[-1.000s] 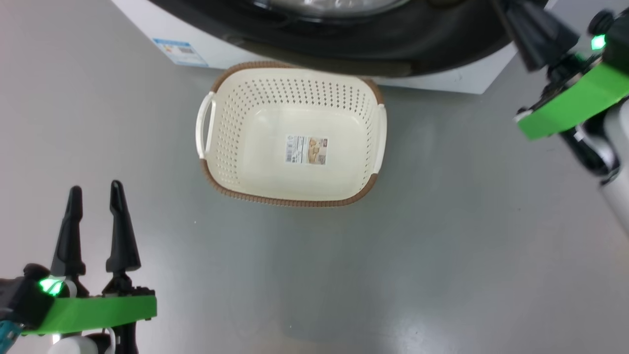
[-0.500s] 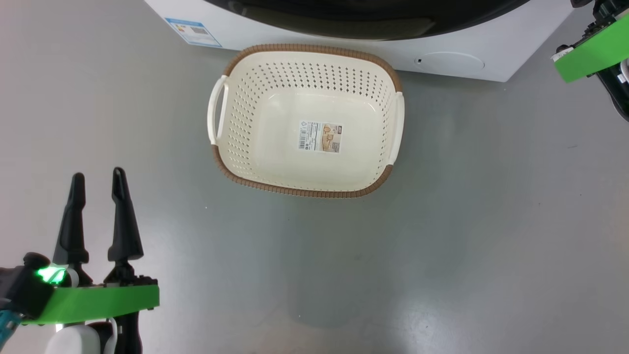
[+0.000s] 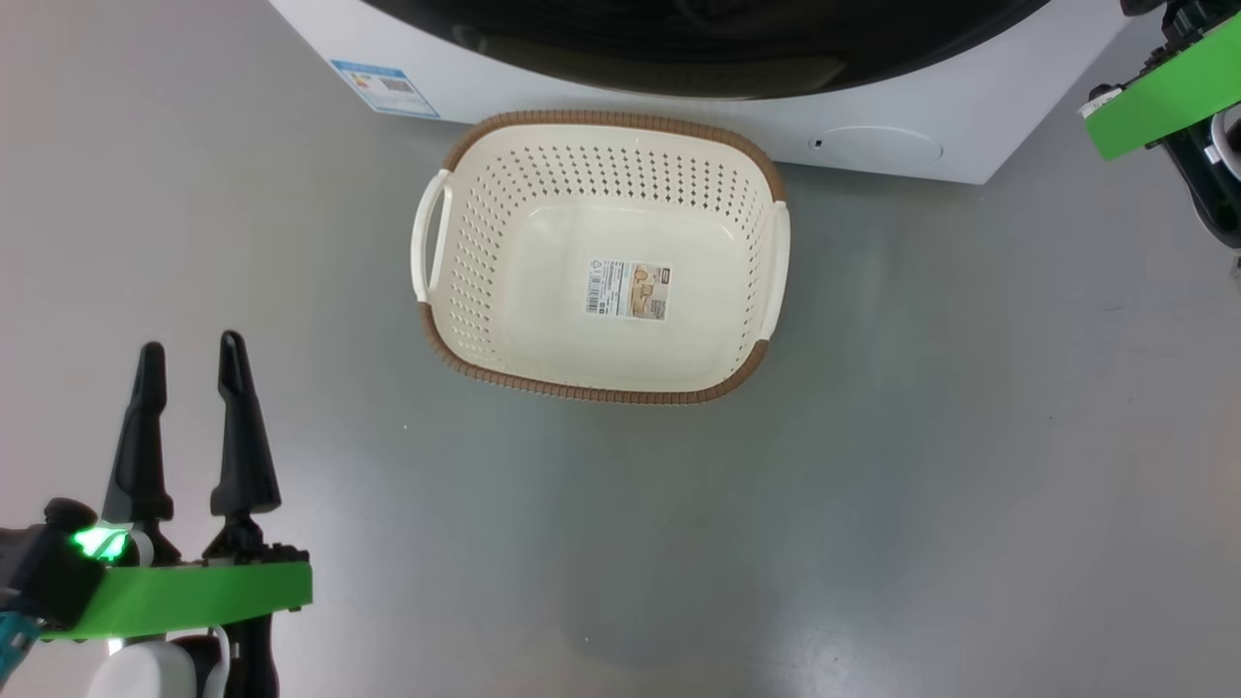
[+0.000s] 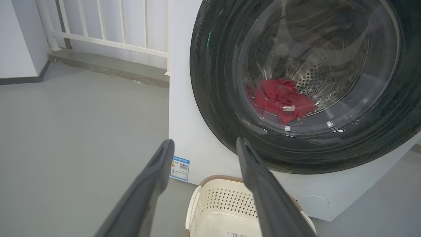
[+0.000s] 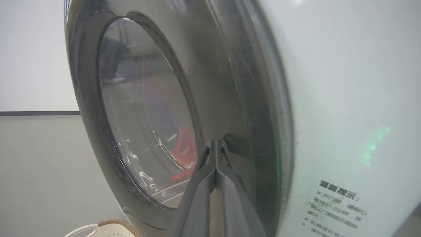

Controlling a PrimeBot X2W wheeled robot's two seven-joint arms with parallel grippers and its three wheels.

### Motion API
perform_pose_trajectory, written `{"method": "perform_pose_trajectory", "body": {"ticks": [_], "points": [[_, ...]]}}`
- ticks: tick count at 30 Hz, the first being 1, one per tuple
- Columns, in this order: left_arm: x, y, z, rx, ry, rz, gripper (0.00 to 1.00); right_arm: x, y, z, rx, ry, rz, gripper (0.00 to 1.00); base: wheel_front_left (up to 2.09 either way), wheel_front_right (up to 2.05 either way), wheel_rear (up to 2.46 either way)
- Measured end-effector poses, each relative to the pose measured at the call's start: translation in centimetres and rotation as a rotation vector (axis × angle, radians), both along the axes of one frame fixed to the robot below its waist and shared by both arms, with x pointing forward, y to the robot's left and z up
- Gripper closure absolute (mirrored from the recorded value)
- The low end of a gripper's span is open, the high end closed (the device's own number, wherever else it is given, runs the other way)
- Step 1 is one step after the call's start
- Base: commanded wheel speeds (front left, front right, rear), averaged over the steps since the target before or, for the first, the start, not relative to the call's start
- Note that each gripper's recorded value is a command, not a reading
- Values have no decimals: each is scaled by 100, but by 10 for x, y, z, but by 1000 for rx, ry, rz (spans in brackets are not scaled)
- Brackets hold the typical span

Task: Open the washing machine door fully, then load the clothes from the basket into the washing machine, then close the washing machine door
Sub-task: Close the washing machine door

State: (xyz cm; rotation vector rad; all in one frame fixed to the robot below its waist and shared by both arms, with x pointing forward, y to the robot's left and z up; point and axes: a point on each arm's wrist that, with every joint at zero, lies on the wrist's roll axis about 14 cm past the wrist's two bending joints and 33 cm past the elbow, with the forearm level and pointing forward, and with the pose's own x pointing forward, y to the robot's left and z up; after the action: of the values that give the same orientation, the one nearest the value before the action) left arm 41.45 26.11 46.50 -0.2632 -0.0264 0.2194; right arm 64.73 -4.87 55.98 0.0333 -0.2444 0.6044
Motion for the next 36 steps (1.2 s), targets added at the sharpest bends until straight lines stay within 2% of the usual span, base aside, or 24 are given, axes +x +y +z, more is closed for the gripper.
{"method": "perform_pose_trajectory", "body": {"ticks": [8, 9, 10, 11, 14, 15, 16, 28, 36], "points": [[-2, -4, 9, -5, -26, -10, 0, -14, -7, 0, -10, 17, -14, 100, 0, 0, 0], [-2, -4, 11, -7, -29, -11, 0, -18, -6, -2, -11, 24, -10, 98, 0, 0, 0], [-3, -5, 12, -8, -33, -13, 0, -22, -5, -3, -14, 30, -5, 93, 0, 0, 0], [-3, -6, 14, -4, -37, -16, 0, -26, -3, -4, -14, 35, 1, 86, 0, 0, 0], [-3, -9, 19, 6, -50, -27, 0, -39, -1, -5, -12, 47, 11, 51, 0, 0, 0], [-3, -10, 20, 11, -53, -31, 0, -43, -2, -6, -12, 51, 11, 19, 0, 0, 0], [-3, -11, 22, 16, -54, -35, 0, -47, -3, -6, -12, 55, 10, 0, 0, 0, 0], [-12, -27, 33, 21, -79, -92, 0, -101, -33, 0, 22, 85, -51, 0, 0, 0, 0], [-9, -47, 44, 9, -116, -159, 0, -136, -70, 11, 54, 75, -144, 0, 0, 0, 0]]}}
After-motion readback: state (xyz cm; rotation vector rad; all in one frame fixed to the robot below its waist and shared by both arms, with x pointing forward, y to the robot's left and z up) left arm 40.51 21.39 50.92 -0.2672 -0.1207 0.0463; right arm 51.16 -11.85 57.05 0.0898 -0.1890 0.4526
